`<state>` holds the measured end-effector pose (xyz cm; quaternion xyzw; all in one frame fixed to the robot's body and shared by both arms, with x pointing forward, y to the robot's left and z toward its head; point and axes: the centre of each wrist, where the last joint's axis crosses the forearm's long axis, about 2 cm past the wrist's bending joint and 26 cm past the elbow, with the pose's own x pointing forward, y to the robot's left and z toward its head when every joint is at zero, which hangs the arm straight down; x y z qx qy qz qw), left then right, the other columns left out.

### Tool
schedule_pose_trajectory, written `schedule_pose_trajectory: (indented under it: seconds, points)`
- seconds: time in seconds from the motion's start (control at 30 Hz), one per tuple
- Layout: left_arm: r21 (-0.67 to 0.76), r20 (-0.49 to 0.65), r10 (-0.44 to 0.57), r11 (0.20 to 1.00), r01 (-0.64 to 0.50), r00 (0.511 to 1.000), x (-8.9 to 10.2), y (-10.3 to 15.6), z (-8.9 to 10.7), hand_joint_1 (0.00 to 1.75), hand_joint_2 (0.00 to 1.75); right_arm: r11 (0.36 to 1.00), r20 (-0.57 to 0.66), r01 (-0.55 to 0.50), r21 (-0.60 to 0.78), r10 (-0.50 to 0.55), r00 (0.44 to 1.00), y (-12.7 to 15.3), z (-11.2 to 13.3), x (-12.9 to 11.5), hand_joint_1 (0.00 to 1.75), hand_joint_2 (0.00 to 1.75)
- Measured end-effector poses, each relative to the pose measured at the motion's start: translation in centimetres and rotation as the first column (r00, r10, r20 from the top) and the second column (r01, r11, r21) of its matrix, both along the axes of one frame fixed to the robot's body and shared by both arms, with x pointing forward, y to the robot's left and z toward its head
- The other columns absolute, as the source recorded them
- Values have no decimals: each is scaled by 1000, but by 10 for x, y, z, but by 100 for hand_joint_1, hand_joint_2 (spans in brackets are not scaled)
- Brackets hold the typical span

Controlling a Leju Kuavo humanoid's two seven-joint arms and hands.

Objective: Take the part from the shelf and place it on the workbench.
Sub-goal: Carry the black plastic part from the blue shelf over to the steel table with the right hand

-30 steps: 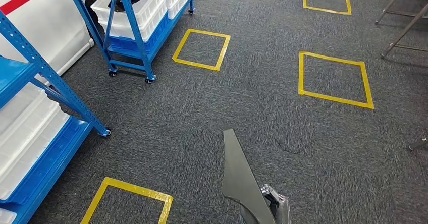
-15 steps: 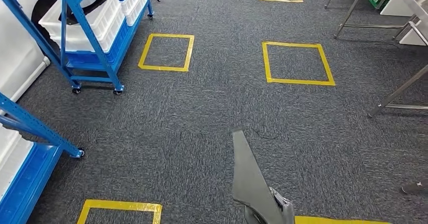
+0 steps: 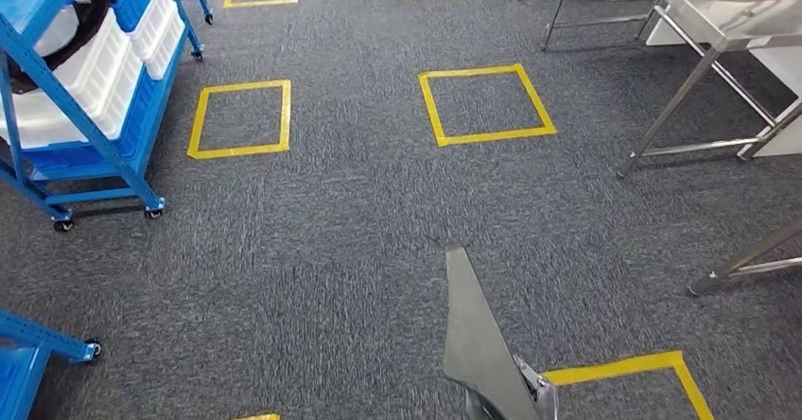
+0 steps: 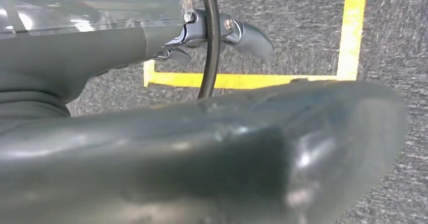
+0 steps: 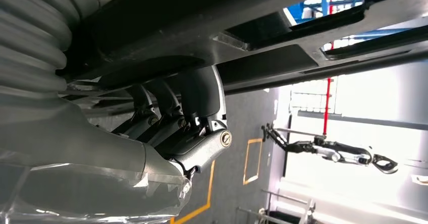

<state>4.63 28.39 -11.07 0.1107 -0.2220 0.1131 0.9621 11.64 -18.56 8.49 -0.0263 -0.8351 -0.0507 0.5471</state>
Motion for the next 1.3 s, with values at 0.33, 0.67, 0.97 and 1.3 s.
schedule_pose_trajectory:
  seconds: [0.33,0.67,0.97,1.3]
  points:
    - [-1,-1,-5,1000,5,1000,-1,-1,0,0,0,1000,-1,-3,-7,3,1000,-3,0,-2,175,175]
    - [-7,8,-7,1000,7,1000,4,-2,0,0,0,1000,4,12,-9,-12,1000,-4,2,-2,175,175]
    - [-7,-2,-13,1000,13,1000,-2,-2,0,0,0,1000,5,14,-9,-14,1000,-5,3,-1,175,175]
    - [-10,0,-14,1000,14,1000,-2,-3,0,0,0,1000,5,16,-8,-16,1000,-5,3,0,175,175]
